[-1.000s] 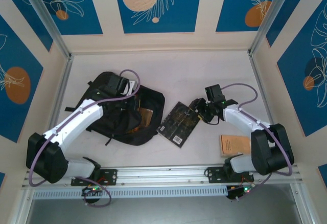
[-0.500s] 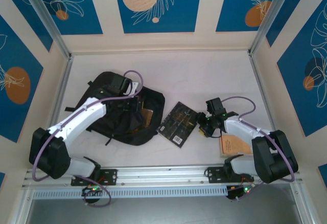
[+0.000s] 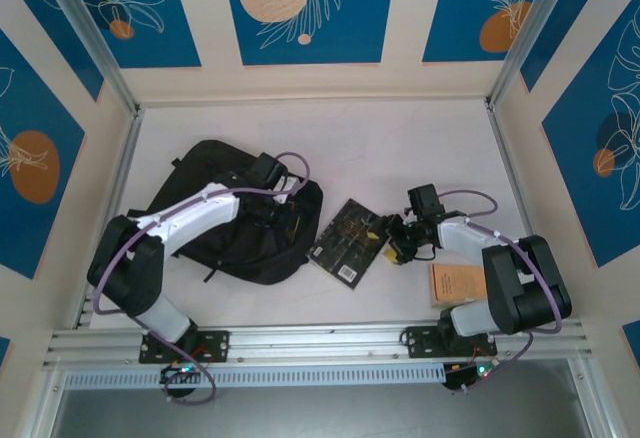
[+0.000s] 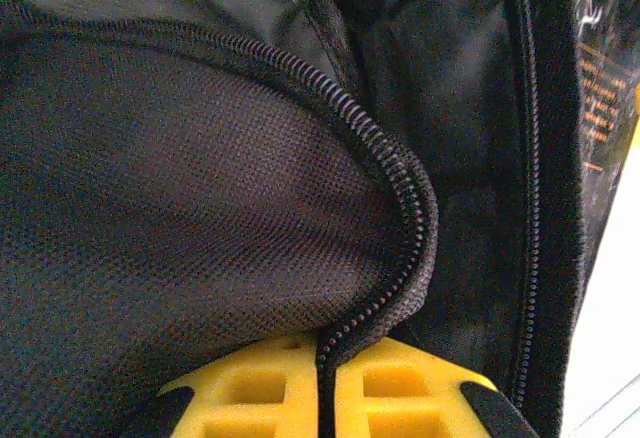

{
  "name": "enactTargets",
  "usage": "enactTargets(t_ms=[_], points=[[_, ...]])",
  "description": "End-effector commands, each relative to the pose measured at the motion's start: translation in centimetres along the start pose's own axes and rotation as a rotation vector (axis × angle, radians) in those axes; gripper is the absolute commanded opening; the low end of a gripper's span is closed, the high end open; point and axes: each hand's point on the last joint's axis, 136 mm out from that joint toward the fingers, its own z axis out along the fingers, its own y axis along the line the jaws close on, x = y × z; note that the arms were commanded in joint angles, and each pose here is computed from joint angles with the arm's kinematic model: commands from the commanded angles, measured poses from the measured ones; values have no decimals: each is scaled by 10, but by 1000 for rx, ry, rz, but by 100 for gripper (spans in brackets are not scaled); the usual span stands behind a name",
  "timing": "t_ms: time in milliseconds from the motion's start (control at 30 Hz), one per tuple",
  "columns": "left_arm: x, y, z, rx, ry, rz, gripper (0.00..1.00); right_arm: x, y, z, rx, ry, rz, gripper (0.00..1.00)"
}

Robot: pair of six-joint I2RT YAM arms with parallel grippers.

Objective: Pack the student bag
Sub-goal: Pick up the book from the center of the table.

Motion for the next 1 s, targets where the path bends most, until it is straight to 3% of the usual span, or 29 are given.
enactTargets(t_ms=[0,433,500,600,667,767,833,967], points=[[8,4,0,-20,46,-24,8,16,78,4,-346,66,-284,67],[10,1,2,-10,58,-22,7,29,102,-11,-502,94,-328,67],[11,2,2,-14,61,-20,7,28,99,-11,-481,87,-328,67],[10,4,0,-29,53,-16,8,21,76,-9,-311,15,-345,63],[9,6,-3,-50,49,-8,14,18,63,-9,-212,-17,-367,62],[3,7,-16,-90,14,4,44,14,45,-11,-127,-36,-358,62],[-6,5,-35,-137,-43,29,58,11,34,-15,-82,-67,-349,62],[-18,-28,-67,-175,-126,132,61,4,20,-21,-48,-105,-322,58]])
